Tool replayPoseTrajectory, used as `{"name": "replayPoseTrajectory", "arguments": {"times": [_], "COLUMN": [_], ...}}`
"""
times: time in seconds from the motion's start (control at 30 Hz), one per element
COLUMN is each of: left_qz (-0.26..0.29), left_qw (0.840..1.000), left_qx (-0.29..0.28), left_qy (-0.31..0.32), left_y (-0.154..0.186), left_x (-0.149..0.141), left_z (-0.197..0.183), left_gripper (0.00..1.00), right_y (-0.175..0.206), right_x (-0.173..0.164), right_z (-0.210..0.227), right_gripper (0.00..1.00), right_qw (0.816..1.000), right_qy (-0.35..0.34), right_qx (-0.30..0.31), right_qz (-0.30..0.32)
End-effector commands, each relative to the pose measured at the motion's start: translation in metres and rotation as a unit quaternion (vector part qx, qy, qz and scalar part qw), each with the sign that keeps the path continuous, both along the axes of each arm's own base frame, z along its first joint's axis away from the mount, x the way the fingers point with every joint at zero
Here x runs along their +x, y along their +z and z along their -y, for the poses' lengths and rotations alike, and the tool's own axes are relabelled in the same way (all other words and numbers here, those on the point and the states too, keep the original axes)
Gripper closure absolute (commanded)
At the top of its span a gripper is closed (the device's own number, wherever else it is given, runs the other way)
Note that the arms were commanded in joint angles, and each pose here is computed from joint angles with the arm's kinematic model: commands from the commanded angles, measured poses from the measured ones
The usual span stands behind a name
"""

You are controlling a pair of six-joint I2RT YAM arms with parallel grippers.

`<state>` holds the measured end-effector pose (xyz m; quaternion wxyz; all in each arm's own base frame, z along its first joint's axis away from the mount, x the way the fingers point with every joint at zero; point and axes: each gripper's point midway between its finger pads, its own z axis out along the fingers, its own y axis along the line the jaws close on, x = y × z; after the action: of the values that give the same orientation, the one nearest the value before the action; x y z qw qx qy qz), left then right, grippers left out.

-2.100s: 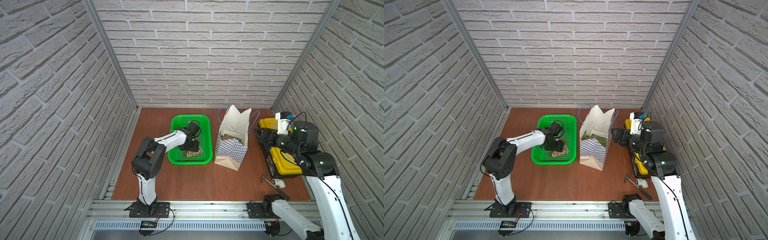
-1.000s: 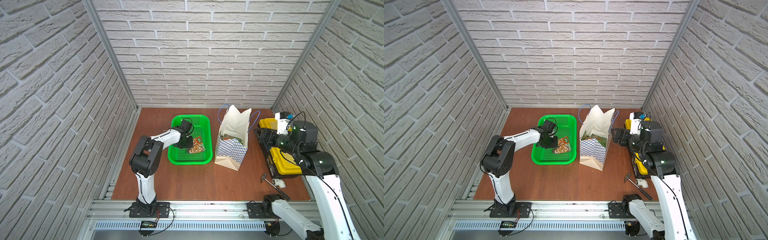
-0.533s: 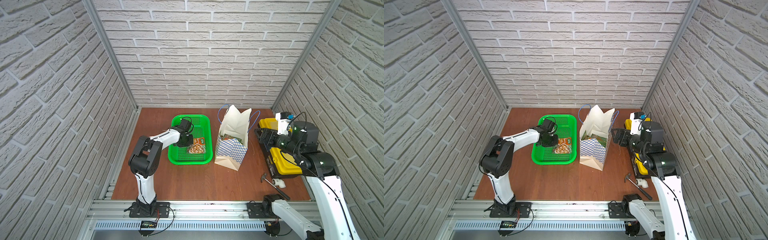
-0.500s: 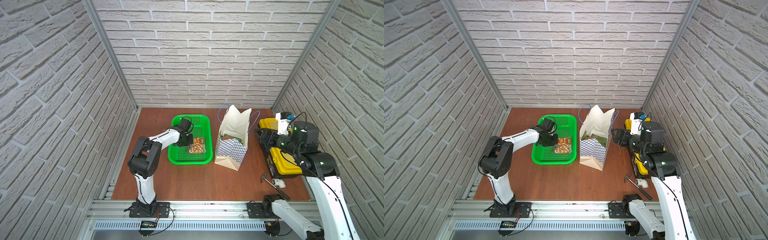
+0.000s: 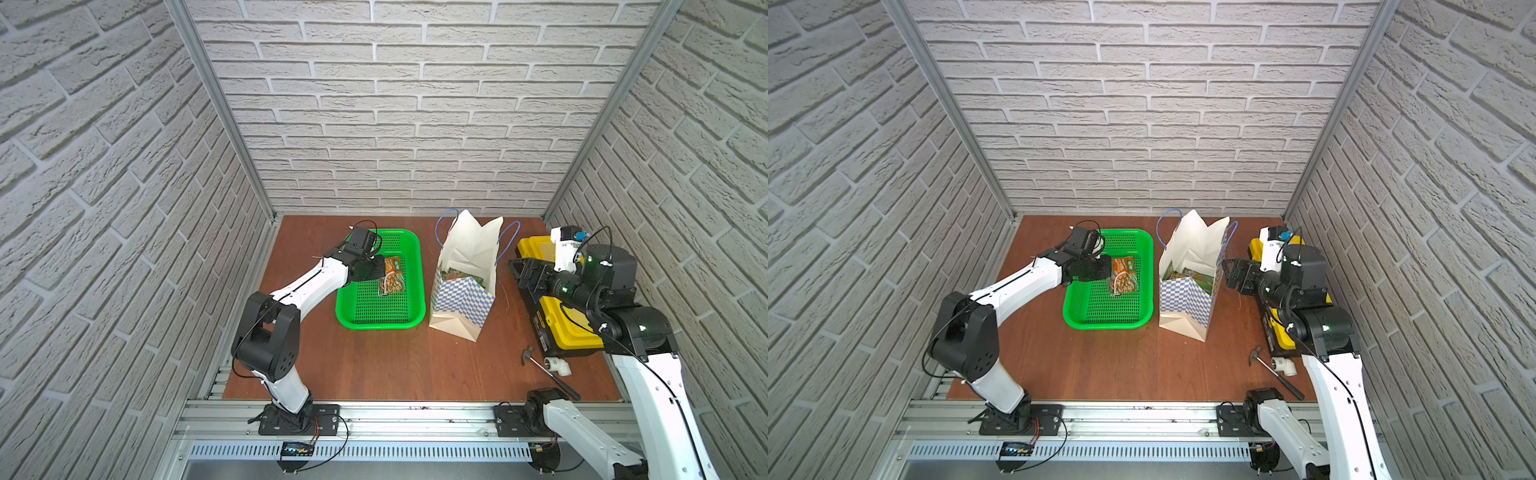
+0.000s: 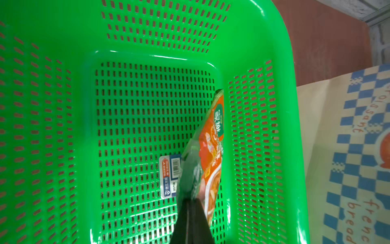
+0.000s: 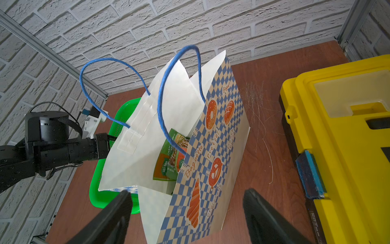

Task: Place the condiment packets inside the bag
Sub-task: Pick up the condiment packet from the storage box, then place the condiment packet in the paper bag.

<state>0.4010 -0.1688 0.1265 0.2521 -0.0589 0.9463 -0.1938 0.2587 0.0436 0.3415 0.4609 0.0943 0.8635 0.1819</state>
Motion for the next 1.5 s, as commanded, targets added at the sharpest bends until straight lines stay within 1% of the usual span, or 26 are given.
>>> {"name": "replayPoseTrajectory", "arguments": {"times": [0.0, 0.2, 0.3, 0.5, 0.57, 0.63, 0.8, 0.87, 1.0, 1.07, 1.2, 1.33, 1.4, 1.47], "left_qz": [0.046, 0.100, 0.126, 0.195, 0.215, 0.241, 0.305, 0.333, 0.385, 0.406, 0.435, 0.446, 0.449, 0.444], "left_qw": [0.996, 0.985, 0.979, 0.965, 0.961, 0.953, 0.934, 0.924, 0.900, 0.888, 0.867, 0.852, 0.851, 0.855], "left_qx": [-0.072, -0.135, -0.154, -0.171, -0.173, -0.178, -0.176, -0.171, -0.162, -0.161, -0.156, -0.143, -0.123, -0.105], "left_qy": [-0.015, -0.037, -0.035, -0.031, -0.032, -0.037, -0.063, -0.079, -0.121, -0.140, -0.188, -0.235, -0.244, -0.246], "left_y": [0.034, 0.086, 0.111, 0.171, 0.189, 0.214, 0.271, 0.296, 0.341, 0.359, 0.384, 0.394, 0.390, 0.381], "left_x": [0.001, -0.010, -0.015, -0.029, -0.033, -0.039, -0.055, -0.064, -0.084, -0.093, -0.109, -0.121, -0.119, -0.113], "left_z": [0.011, 0.021, 0.019, 0.008, 0.006, 0.006, 0.017, 0.026, 0.053, 0.068, 0.108, 0.150, 0.166, 0.180], "left_gripper": [1.00, 1.00, 1.00, 1.00, 1.00, 1.00, 1.00, 1.00, 1.00, 1.00, 1.00, 1.00, 1.00, 1.00], "right_y": [0.002, 0.000, -0.001, -0.002, -0.003, -0.004, -0.001, 0.000, 0.004, 0.007, 0.013, 0.014, 0.014, 0.013], "right_x": [0.003, 0.000, -0.001, -0.001, -0.001, -0.002, -0.006, -0.009, -0.021, -0.027, -0.040, -0.050, -0.053, -0.056], "right_z": [0.002, 0.003, 0.003, 0.002, 0.003, 0.004, 0.008, 0.013, 0.032, 0.038, 0.048, 0.056, 0.057, 0.058], "right_gripper": [0.14, 0.13, 0.14, 0.12, 0.05, 0.01, 0.00, 0.00, 0.00, 0.00, 0.00, 0.00, 0.00, 0.00], "right_qw": [1.000, 1.000, 1.000, 1.000, 1.000, 1.000, 0.999, 0.998, 0.994, 0.992, 0.988, 0.984, 0.984, 0.983], "right_qy": [-0.007, -0.010, -0.011, -0.010, -0.012, -0.016, -0.030, -0.043, -0.093, -0.109, -0.132, -0.150, -0.153, -0.154], "right_qx": [0.003, 0.002, 0.002, 0.006, 0.007, 0.008, 0.008, 0.003, -0.017, -0.022, -0.035, -0.044, -0.047, -0.049], "right_qz": [0.015, 0.015, 0.015, 0.018, 0.019, 0.020, 0.029, 0.034, 0.051, 0.060, 0.074, 0.083, 0.084, 0.082]}}
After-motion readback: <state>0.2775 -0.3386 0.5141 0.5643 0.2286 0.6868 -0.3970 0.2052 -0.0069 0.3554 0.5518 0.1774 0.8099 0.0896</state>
